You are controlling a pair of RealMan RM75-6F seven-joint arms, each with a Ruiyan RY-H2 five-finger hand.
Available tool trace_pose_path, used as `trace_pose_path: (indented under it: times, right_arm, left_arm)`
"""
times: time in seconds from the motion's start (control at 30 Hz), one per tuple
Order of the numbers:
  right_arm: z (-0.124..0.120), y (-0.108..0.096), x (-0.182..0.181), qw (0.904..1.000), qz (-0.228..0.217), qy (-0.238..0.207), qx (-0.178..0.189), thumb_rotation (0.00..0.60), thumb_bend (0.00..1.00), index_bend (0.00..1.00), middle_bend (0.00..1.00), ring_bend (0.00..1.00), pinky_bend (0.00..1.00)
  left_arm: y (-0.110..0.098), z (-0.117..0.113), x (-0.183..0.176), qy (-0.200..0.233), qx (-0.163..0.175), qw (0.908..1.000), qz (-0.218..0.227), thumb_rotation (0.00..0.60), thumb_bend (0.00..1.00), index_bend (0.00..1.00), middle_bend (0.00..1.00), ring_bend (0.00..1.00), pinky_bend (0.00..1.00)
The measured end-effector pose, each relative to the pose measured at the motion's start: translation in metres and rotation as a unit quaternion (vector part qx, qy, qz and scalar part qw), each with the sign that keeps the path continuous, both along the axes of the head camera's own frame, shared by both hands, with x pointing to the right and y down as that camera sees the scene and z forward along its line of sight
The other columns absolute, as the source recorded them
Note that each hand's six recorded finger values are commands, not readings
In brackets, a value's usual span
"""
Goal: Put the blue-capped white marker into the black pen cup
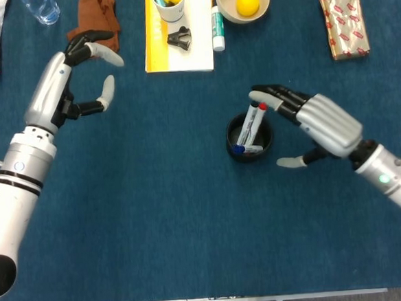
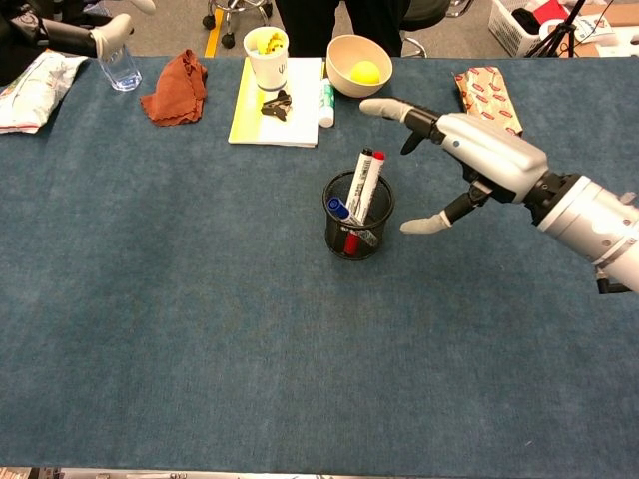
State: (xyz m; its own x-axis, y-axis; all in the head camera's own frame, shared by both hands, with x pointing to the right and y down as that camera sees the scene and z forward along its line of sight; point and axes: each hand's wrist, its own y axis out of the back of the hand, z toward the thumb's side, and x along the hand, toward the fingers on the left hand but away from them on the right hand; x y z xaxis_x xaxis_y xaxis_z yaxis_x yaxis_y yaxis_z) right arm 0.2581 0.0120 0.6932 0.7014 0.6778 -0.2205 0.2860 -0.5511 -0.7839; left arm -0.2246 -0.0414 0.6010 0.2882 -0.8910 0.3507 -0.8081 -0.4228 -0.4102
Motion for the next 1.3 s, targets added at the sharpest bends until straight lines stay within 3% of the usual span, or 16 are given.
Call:
trace_pose_path:
  times: [0.33, 0.63, 1.0, 1.3]
  right_arm:
    - [-0.044, -0.011, 0.031, 0.9955, 0.023, 0.035, 0.085, 0.600, 0.00, 0.00, 0.10, 0.09, 0.29]
    - [-0.076, -0.013, 0.063, 0.9830, 0.041, 0.089, 0.155, 0.600, 0.00, 0.00, 0.15, 0.09, 0.29]
    - [-0.110, 0.001, 0.110, 0.9600, 0.082, 0.174, 0.203, 0.600, 0.00, 0.00, 0.17, 0.09, 0.29]
    - [-0.112, 0.020, 0.150, 0.9451, 0.134, 0.228, 0.192, 0.600, 0.00, 0.00, 0.18, 0.09, 0.29]
  left_arm:
    - [0.008, 0.004, -0.014, -0.022, 0.007, 0.9997, 0.006, 0.600, 0.50, 0.41, 0.17, 0.07, 0.17]
    - [0.023, 0.004, -0.040, -0.115, 0.055, 0.9915, 0.025, 0.600, 0.50, 0.41, 0.17, 0.07, 0.17]
    - [0.046, 0.004, -0.086, -0.248, 0.114, 0.9615, 0.032, 0.600, 0.50, 0.41, 0.17, 0.07, 0.17]
    - [0.068, 0.004, -0.120, -0.316, 0.155, 0.9355, 0.024, 0.600, 0.50, 0.41, 0.17, 0.07, 0.17]
